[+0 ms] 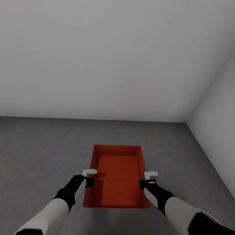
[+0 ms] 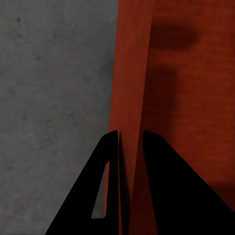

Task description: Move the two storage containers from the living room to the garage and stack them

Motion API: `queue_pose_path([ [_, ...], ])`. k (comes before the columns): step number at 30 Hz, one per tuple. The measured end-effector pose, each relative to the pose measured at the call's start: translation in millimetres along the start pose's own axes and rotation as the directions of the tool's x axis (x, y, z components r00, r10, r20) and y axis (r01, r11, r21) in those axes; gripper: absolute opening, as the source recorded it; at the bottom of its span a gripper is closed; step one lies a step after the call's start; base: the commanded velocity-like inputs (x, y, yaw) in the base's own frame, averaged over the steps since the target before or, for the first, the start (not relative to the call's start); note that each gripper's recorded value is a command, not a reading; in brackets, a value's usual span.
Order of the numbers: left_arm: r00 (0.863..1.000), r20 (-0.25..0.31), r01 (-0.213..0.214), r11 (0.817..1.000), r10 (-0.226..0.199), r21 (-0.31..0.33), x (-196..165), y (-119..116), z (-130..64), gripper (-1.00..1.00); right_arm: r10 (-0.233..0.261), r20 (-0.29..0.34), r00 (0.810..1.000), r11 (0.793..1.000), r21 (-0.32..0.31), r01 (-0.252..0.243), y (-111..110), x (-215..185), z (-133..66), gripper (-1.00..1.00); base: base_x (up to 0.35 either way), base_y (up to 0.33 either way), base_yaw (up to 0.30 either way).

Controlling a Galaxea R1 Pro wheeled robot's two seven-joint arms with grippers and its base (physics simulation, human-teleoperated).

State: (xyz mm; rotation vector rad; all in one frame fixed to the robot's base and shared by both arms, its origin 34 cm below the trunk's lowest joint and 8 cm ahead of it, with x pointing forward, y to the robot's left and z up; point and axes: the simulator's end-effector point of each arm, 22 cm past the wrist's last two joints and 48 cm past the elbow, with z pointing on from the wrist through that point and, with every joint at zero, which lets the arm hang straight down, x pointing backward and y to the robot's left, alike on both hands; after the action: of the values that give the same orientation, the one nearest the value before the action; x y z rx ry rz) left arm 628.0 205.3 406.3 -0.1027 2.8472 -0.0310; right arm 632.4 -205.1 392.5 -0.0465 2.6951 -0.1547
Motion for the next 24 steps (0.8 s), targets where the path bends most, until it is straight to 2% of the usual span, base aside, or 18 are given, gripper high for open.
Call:
queue_pose_path([
  [10, 1.0, -0.004, 0.001, 1.0, -0.001, 0.0, 4.0, 0.2, 5.7, -1.0, -0.001, -0.004, 1.0, 1.0, -0.001, 0.001, 0.6, 4.5, 4.9, -1.0, 0.0, 0.0, 0.0],
  [19, 1.0, -0.005, 0.0, 1.0, 0.0, 0.0, 11.7, 0.9, 22.1, -1.0, 0.0, -0.004, 1.0, 1.0, -0.001, 0.0, 2.8, 14.9, 20.0, -1.0, 0.0, 0.0, 0.0],
  [24, 1.0, -0.004, 0.0, 1.0, 0.0, 0.0, 11.7, 0.9, 22.2, -1.0, -0.001, -0.004, 1.0, 1.0, -0.001, 0.001, 2.7, 14.7, 20.0, -1.0, 0.0, 0.0, 0.0],
])
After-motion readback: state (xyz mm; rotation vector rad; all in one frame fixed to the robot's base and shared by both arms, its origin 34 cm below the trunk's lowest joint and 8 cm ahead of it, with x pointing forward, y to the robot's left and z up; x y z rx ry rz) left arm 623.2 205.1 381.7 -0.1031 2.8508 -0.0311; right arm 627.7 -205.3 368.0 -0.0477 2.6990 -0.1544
